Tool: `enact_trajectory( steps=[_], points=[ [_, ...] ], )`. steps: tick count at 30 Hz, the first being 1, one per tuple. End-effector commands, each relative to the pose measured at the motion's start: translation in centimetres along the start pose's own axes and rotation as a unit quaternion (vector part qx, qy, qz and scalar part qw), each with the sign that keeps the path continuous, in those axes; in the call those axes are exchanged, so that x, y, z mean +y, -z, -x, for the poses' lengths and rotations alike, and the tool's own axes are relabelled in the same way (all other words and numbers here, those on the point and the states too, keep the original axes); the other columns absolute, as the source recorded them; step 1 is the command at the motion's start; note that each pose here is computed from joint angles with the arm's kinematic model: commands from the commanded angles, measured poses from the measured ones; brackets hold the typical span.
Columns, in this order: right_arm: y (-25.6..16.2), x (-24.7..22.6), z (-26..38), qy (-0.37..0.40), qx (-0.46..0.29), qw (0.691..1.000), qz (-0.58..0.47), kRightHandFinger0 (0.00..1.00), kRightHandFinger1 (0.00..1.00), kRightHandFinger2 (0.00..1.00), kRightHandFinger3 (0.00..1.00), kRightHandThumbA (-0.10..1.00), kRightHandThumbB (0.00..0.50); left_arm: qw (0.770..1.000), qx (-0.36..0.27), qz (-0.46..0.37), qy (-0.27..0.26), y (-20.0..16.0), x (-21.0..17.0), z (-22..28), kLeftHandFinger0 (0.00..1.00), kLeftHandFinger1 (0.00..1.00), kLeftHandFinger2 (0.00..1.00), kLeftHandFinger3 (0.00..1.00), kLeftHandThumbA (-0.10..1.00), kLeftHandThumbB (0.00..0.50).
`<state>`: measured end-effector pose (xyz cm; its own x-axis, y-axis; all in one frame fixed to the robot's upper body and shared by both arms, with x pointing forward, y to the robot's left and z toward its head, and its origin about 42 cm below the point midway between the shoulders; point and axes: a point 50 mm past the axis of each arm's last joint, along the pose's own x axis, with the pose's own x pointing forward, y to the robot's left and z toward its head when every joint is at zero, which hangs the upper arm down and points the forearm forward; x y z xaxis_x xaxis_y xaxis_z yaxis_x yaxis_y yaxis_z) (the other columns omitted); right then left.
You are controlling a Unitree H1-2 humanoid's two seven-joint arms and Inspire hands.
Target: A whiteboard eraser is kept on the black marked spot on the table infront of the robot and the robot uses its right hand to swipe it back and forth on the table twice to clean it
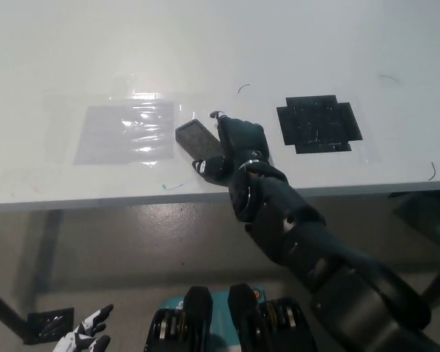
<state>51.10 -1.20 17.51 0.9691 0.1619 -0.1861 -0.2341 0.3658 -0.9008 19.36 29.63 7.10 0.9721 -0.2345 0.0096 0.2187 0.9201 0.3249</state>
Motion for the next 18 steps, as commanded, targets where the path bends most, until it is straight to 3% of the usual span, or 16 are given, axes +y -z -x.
enact_trajectory(
  steps=[1,3,4,5,6,7,8,9,10,11,12,13,14,16,18],
  points=[
    [5.3,4.1,1.2,-0.100,0.070,0.992,-0.031,0.13,0.16,0.34,1.00,-0.01,0.132,1.000,-0.026,-0.008,0.005,-0.9,0.6,-0.2,1.00,1.00,1.00,1.00,0.88,0.361],
    [6.7,3.1,0.8,-0.095,0.082,0.991,-0.054,0.14,0.20,0.38,1.00,-0.04,0.135,1.000,-0.025,-0.006,0.005,-0.9,0.6,-0.1,1.00,1.00,1.00,1.00,0.88,0.361],
    [7.9,2.1,0.5,-0.091,0.094,0.988,-0.078,0.14,0.21,0.39,0.95,-0.08,0.137,1.000,-0.025,-0.007,0.006,-1.0,0.6,-0.1,1.00,1.00,1.00,1.00,0.88,0.363],
    [8.5,1.7,0.4,-0.087,0.098,0.987,-0.095,0.03,0.11,0.27,0.64,-0.10,0.112,1.000,-0.025,-0.008,0.006,-1.0,0.6,-0.1,1.00,1.00,1.00,1.00,0.89,0.366],
    [9.6,0.6,0.1,-0.078,0.102,0.984,-0.126,0.00,0.05,0.25,0.52,-0.10,0.126,1.000,-0.025,-0.011,0.006,-1.0,0.7,-0.1,1.00,1.00,1.00,1.00,0.90,0.364],
    [10.2,0.1,0.0,-0.075,0.102,0.982,-0.139,0.00,0.06,0.27,0.51,-0.10,0.122,1.000,-0.026,-0.015,0.005,-1.0,0.7,-0.2,1.00,1.00,1.00,1.00,0.90,0.364],
    [11.5,-1.0,-0.2,-0.075,0.112,0.978,-0.162,0.00,0.00,0.17,0.45,-0.10,0.114,1.000,-0.026,-0.014,0.004,-1.1,0.8,-0.1,1.00,1.00,1.00,1.00,0.90,0.363],
    [12.3,-1.7,-0.3,-0.074,0.123,0.974,-0.176,0.00,0.01,0.27,0.61,-0.10,0.109,1.000,-0.027,-0.014,0.003,-1.0,0.8,-0.1,1.00,1.00,1.00,1.00,0.90,0.363],
    [14.3,-3.2,-0.4,-0.065,0.132,0.972,-0.184,0.07,0.30,0.75,0.88,-0.10,0.122,1.000,-0.027,-0.012,0.003,-1.1,0.9,-0.2,1.00,1.00,1.00,1.00,0.90,0.361],
    [15.2,-3.7,-0.4,-0.064,0.134,0.971,-0.189,0.10,0.44,0.85,0.87,-0.10,0.107,1.000,-0.028,-0.011,0.003,-1.1,0.9,-0.1,1.00,1.00,1.00,1.00,0.90,0.359],
    [16.7,-4.7,-0.4,-0.063,0.151,0.965,-0.204,0.09,0.45,0.85,0.97,-0.09,0.116,0.999,-0.030,-0.011,0.002,-1.1,0.9,-0.2,1.00,1.00,1.00,1.00,0.89,0.359],
    [17.2,-5.0,-0.4,-0.063,0.157,0.963,-0.210,0.02,0.40,0.78,0.94,-0.09,0.035,0.999,-0.030,-0.011,0.001,-1.1,1.0,-0.1,1.00,1.00,1.00,1.00,0.89,0.360],
    [18.9,-6.0,-0.2,-0.057,0.164,0.959,-0.223,0.03,0.42,0.75,0.86,-0.09,0.098,1.000,-0.028,-0.009,0.001,-1.1,1.0,-0.1,1.00,1.00,1.00,1.00,0.88,0.363],
    [21.0,-7.5,0.1,-0.047,0.174,0.957,-0.227,0.06,0.45,0.76,0.84,-0.02,0.105,1.000,-0.026,-0.009,-0.001,-1.1,1.1,0.0,1.00,1.00,1.00,1.00,0.88,0.365],
    [22.9,-8.5,0.5,-0.038,0.186,0.952,-0.239,0.06,0.46,0.78,0.83,-0.09,0.137,1.000,-0.027,-0.011,-0.001,-1.1,1.2,0.0,1.00,1.00,1.00,1.00,0.88,0.365]
  ],
)
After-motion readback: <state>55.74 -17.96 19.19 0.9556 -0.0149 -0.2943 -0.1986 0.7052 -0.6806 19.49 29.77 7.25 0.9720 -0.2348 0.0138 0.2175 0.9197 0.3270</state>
